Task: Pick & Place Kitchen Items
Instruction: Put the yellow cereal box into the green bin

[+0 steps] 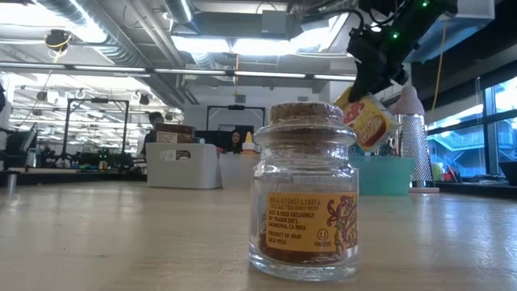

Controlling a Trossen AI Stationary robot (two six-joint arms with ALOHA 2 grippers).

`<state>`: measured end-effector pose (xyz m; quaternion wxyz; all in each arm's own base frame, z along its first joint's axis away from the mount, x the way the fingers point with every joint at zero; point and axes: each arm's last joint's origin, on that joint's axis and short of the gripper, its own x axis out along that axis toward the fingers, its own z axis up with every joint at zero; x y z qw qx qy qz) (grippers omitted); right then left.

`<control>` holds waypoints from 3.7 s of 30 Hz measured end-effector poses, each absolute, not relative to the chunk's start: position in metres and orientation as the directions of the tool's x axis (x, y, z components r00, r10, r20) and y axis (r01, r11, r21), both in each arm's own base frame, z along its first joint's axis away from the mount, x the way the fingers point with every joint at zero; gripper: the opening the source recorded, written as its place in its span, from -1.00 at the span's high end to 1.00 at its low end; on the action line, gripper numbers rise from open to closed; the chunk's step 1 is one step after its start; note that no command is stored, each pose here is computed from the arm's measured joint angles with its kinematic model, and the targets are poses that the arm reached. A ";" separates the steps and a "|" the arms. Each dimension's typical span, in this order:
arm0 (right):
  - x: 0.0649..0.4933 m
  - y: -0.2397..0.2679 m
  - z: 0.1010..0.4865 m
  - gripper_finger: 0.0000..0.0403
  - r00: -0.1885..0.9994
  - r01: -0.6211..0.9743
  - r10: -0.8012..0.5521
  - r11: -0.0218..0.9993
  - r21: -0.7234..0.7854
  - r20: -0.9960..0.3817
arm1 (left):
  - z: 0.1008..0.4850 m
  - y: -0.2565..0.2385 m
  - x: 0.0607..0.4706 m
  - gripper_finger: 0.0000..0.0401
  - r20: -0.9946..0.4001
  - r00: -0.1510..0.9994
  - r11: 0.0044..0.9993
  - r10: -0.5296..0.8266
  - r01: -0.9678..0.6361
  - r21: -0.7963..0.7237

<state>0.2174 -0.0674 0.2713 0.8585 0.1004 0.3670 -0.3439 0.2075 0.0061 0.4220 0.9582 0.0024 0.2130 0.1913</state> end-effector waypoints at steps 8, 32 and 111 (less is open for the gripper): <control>0.216 -0.076 0.271 0.47 0.506 0.634 -0.492 0.769 -0.081 -0.709 | 0.422 0.006 0.208 -0.31 -0.409 0.840 0.931 0.357 -0.356 0.083; 0.233 -0.099 0.247 0.47 0.487 0.554 -0.403 0.829 -0.082 -0.775 | 0.422 0.004 0.208 -0.31 -0.419 0.857 0.945 0.300 -0.327 0.009; 0.126 -0.055 0.227 0.47 0.862 0.507 -0.478 0.817 0.274 -0.169 | 0.421 0.022 0.207 -0.31 -0.424 0.840 0.930 0.339 -0.367 0.017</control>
